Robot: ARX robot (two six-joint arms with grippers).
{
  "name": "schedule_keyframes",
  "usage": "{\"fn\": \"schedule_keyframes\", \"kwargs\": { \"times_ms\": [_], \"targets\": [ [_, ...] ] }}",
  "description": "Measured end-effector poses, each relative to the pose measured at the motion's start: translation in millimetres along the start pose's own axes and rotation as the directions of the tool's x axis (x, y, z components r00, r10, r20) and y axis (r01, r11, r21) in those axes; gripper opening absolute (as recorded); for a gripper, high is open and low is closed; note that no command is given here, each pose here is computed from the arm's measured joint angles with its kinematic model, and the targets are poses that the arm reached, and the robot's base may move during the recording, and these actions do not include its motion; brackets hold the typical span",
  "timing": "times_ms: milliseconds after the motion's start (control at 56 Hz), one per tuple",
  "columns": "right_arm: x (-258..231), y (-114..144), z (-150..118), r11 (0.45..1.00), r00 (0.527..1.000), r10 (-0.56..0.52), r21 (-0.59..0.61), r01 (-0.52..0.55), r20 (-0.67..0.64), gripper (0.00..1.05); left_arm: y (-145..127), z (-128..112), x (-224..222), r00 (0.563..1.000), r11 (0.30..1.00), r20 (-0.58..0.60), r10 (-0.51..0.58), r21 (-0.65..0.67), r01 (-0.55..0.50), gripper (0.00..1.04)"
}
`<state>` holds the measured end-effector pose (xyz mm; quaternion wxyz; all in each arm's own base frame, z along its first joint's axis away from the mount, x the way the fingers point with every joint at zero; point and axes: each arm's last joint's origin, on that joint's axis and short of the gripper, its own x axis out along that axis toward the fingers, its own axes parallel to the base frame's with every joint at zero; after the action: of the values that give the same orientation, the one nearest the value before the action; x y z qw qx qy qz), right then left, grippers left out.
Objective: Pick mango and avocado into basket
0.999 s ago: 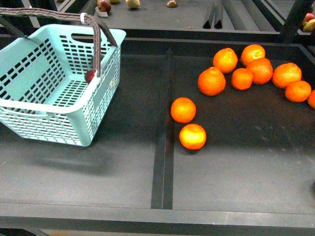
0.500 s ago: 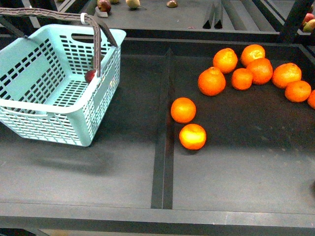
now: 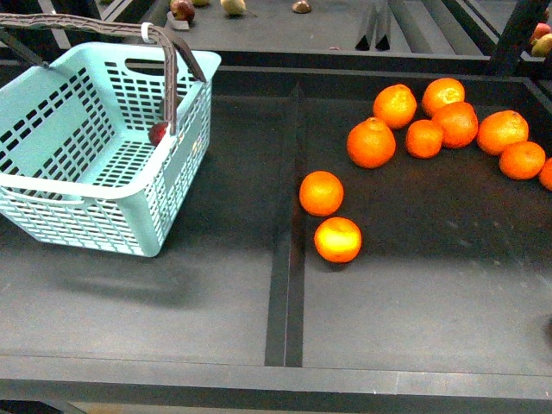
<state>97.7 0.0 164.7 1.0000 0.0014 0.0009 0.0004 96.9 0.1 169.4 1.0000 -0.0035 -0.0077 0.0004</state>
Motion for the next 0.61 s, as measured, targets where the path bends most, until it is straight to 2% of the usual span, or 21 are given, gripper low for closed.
{"fn": "schedule_keyframes", "kwargs": {
  "times_ms": [54, 268, 303, 357, 607],
  "targets": [
    [0.0, 0.0, 0.0, 1.0, 1.0, 0.0, 0.0, 0.0, 0.0, 0.97, 0.0, 0.0, 0.0, 1.0, 1.0, 0.0, 0.0, 0.0, 0.0, 0.54],
    [0.0, 0.0, 0.0, 1.0, 1.0, 0.0, 0.0, 0.0, 0.0, 0.97, 0.0, 0.0, 0.0, 1.0, 1.0, 0.0, 0.0, 0.0, 0.0, 0.97],
    [0.0, 0.0, 0.0, 1.0, 1.0, 0.0, 0.0, 0.0, 0.0, 0.97, 0.0, 0.0, 0.0, 1.0, 1.0, 0.0, 0.0, 0.002, 0.0, 0.99],
    [0.0, 0.0, 0.0, 1.0, 1.0, 0.0, 0.0, 0.0, 0.0, 0.97, 0.0, 0.0, 0.0, 1.0, 1.0, 0.0, 0.0, 0.002, 0.0, 0.97],
    [0.0, 0.0, 0.0, 1.0, 1.0, 0.0, 0.0, 0.0, 0.0, 0.97, 0.0, 0.0, 0.0, 1.0, 1.0, 0.0, 0.0, 0.002, 0.0, 0.97]
  ]
}}
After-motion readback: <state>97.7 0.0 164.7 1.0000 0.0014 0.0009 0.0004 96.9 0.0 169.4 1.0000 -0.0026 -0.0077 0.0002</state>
